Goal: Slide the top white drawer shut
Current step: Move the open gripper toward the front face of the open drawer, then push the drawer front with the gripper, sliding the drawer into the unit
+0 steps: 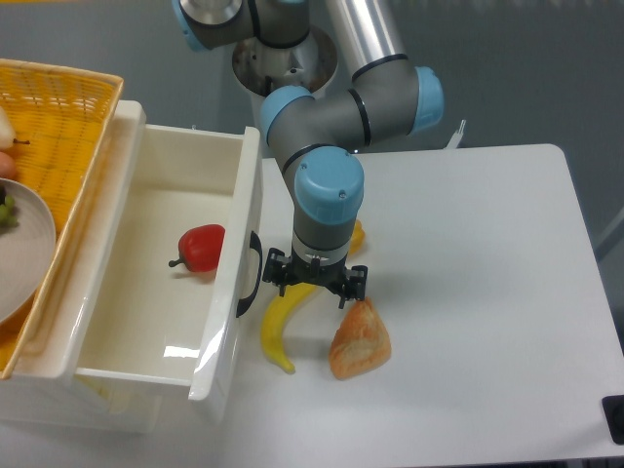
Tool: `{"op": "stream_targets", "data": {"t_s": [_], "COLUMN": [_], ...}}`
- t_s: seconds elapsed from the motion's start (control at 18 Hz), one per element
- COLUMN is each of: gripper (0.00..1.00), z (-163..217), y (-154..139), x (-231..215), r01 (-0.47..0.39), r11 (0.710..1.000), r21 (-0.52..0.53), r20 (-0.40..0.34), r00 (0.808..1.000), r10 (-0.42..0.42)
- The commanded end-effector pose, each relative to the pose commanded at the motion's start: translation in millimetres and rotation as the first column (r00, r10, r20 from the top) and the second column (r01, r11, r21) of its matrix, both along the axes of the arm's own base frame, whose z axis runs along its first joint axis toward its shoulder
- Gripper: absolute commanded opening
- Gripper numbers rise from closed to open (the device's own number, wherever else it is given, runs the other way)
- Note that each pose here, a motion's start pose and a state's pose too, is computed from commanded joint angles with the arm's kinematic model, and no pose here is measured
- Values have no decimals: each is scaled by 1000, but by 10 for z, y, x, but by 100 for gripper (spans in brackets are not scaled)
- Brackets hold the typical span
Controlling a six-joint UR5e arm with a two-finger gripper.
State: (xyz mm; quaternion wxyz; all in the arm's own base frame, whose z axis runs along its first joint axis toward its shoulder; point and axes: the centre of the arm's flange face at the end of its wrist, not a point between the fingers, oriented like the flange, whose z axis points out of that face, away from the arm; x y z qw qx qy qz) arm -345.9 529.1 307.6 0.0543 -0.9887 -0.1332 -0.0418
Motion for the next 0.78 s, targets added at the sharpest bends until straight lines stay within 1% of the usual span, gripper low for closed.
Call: {"op": "stream_targets", "data": {"t_s": [0.22, 0.78], "gripper": [100, 100], "z": [11, 47], "y": [25, 102], "x": [22, 137], "r01": [1, 21], "r11": [1000, 1000], "r21": [19, 23], "r20": [16, 16], "r00": [1000, 1000], "r10": [-1, -21]}}
